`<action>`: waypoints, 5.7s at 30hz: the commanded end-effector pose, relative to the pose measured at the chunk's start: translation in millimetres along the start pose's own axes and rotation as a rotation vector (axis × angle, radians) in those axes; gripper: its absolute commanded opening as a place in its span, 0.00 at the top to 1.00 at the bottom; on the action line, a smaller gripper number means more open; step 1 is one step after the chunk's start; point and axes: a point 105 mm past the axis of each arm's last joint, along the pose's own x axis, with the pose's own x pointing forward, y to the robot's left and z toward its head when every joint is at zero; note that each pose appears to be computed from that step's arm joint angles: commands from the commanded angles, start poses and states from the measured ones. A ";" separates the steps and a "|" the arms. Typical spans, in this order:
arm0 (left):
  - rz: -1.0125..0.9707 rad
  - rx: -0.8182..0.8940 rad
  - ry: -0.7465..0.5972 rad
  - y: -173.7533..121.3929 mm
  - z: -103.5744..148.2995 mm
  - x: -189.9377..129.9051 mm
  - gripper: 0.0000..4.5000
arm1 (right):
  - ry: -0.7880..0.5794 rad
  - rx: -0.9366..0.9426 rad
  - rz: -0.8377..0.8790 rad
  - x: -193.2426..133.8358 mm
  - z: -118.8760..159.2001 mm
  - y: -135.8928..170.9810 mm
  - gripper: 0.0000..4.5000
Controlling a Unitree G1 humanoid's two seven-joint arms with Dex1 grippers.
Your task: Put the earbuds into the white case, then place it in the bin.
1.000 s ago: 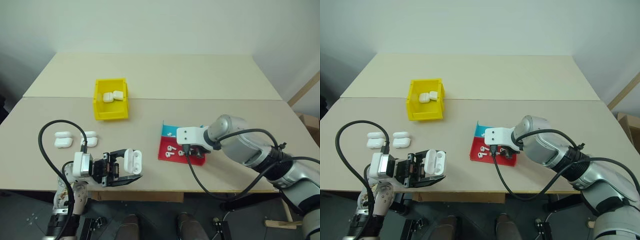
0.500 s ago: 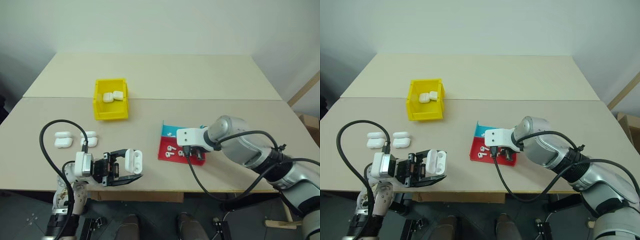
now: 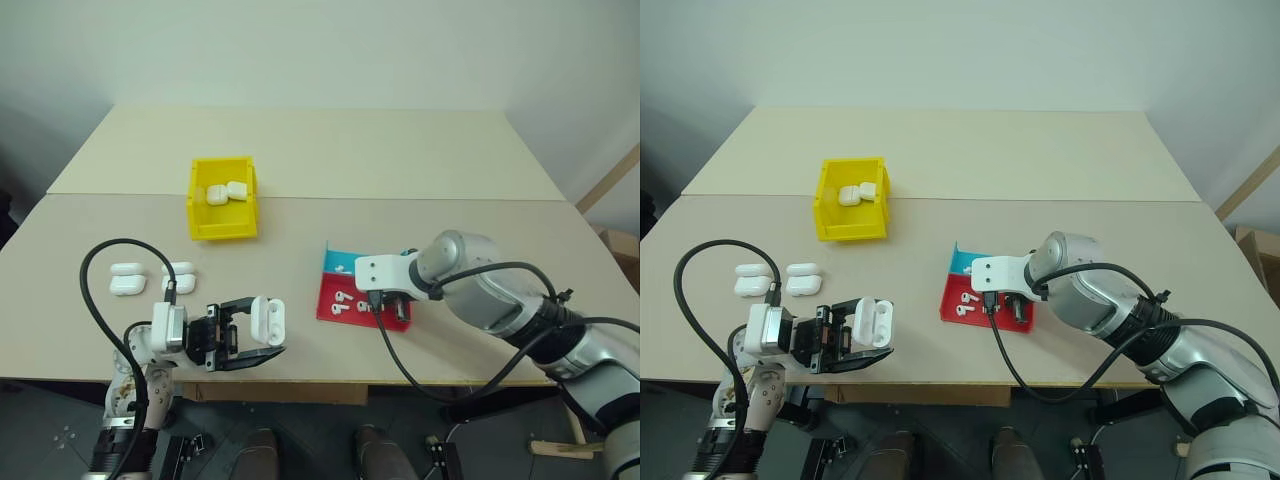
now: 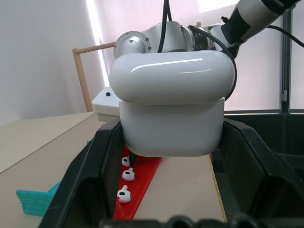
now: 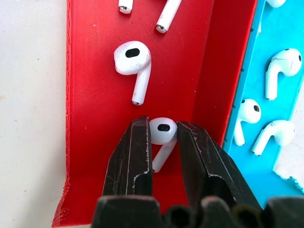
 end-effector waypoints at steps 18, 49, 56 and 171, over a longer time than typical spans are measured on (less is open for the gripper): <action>-0.067 -0.001 -0.110 18.4 36.4 46.9 0.39 | -0.948 0.165 -0.580 -161.7 50.6 -9.2 0.86; -0.094 0.012 -0.082 12.3 55.5 67.8 0.39 | -1.726 -0.168 -0.223 -161.1 89.2 20.3 0.86; -0.092 0.007 -0.074 11.1 56.2 69.4 0.39 | -1.700 -0.213 -0.253 -154.3 93.7 22.9 0.86; 0.041 0.047 0.115 -8.9 3.5 23.5 0.39 | -0.075 -0.134 0.024 11.8 38.2 -95.3 0.37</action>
